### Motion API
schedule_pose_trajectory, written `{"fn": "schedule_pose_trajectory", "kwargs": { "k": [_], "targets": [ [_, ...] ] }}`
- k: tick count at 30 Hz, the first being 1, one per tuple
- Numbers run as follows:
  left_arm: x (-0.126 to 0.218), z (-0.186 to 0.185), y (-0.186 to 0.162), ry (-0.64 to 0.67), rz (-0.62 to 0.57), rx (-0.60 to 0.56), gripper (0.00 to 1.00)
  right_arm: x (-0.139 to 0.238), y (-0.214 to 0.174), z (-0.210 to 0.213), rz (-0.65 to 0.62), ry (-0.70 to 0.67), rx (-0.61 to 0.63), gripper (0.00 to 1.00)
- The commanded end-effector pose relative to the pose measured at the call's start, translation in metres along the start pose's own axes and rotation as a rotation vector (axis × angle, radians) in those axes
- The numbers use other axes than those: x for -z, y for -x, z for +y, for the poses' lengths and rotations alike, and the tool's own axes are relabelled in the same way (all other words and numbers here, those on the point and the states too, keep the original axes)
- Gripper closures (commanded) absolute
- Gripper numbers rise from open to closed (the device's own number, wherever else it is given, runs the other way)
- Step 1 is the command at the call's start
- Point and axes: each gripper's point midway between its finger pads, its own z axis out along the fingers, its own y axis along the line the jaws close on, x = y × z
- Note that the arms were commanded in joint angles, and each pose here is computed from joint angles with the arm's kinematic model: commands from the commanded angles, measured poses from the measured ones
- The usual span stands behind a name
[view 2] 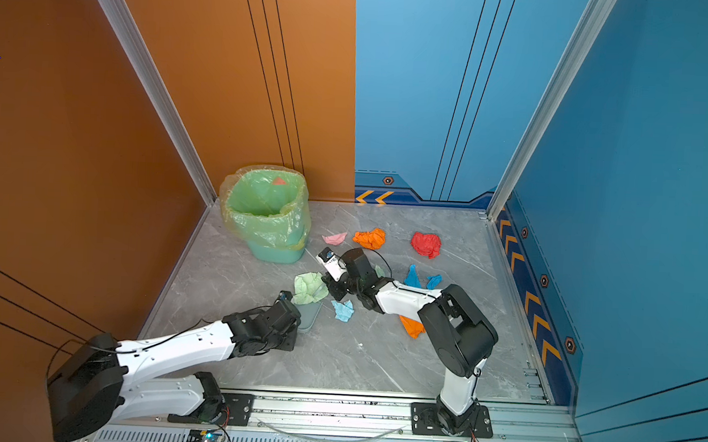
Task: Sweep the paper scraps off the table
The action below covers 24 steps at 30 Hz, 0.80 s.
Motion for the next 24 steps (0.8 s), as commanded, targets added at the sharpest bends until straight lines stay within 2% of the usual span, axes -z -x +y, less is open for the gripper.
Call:
{"fn": "schedule_pose_trajectory", "kwargs": {
  "k": [1,6,8,14,24],
  "targets": [
    [0.004,0.008,-0.015,0.001,0.040,-0.015,1.00,0.011,0.032,0.001,-0.074,0.017,0.001,1.00],
    [0.006,0.007,-0.015,-0.006,0.045,-0.024,1.00,0.012,0.048,0.000,-0.111,0.011,0.007,1.00],
    [0.005,0.007,-0.017,0.000,0.059,-0.032,1.00,0.014,0.050,-0.017,-0.121,-0.017,-0.010,1.00],
    [-0.001,0.004,-0.023,0.004,0.110,-0.058,1.00,0.008,0.056,-0.026,-0.127,-0.060,-0.011,1.00],
    [-0.002,-0.004,-0.024,-0.023,0.134,-0.078,1.00,-0.008,0.032,-0.030,-0.055,-0.094,-0.002,1.00]
  ]
}}
